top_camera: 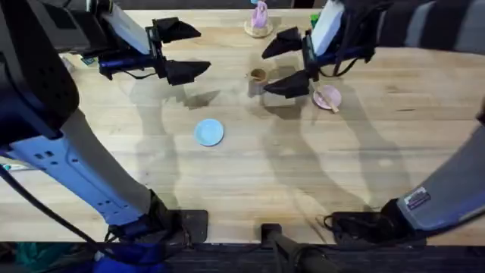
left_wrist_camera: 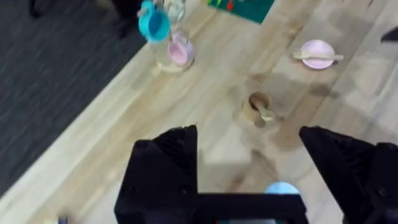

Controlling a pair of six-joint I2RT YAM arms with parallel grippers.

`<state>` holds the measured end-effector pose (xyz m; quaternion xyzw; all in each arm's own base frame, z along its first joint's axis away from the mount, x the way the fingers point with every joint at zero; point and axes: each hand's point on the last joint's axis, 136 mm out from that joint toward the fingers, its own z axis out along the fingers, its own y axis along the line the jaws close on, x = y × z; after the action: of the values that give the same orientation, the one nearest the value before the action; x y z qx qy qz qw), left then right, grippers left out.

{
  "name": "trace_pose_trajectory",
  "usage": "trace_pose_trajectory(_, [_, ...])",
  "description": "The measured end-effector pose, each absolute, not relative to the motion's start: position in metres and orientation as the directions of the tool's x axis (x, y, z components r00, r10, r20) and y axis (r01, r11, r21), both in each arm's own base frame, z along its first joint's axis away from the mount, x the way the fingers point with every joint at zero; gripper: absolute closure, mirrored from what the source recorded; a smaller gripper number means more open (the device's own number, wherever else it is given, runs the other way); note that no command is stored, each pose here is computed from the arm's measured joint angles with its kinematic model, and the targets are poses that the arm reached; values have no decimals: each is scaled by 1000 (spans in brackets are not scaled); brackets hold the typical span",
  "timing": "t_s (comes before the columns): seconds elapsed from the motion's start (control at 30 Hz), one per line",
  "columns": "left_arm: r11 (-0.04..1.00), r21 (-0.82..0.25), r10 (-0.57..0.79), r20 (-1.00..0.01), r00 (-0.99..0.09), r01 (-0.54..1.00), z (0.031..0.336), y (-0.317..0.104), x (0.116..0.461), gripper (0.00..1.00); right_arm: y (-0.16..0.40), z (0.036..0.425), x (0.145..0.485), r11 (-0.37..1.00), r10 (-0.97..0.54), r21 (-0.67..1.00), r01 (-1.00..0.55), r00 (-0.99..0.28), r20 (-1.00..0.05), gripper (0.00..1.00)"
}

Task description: Pick up a utensil and set it on the pink plate, then put the other utensil in the container.

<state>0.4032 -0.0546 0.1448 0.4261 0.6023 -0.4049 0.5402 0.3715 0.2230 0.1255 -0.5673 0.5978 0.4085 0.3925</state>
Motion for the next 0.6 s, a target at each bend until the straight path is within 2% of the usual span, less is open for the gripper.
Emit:
trace_pose_trajectory(0.2, [310, -34, 79, -995, -61, 950, 146, -55, 403, 6, 214, 162, 360, 64, -414, 1, -998, -27, -910, 6])
trace_pose_trajectory(0.3, [320, -38, 131, -988, -84, 947, 150, -54, 405, 6, 207, 180, 360, 98, -421, -26, -995, -18, -907, 6])
trace_pose_trajectory(0.33, [340, -29, 199, -975, -102, 940, 171, -55, 412, 6, 200, 198, 360, 134, -419, -48, -990, -13, -908, 6])
trace_pose_trajectory(0.6, [434, 44, 391, -909, -145, 900, 263, -67, 400, 6, 179, 237, 347, 264, -442, -33, -964, -90, -893, 7])
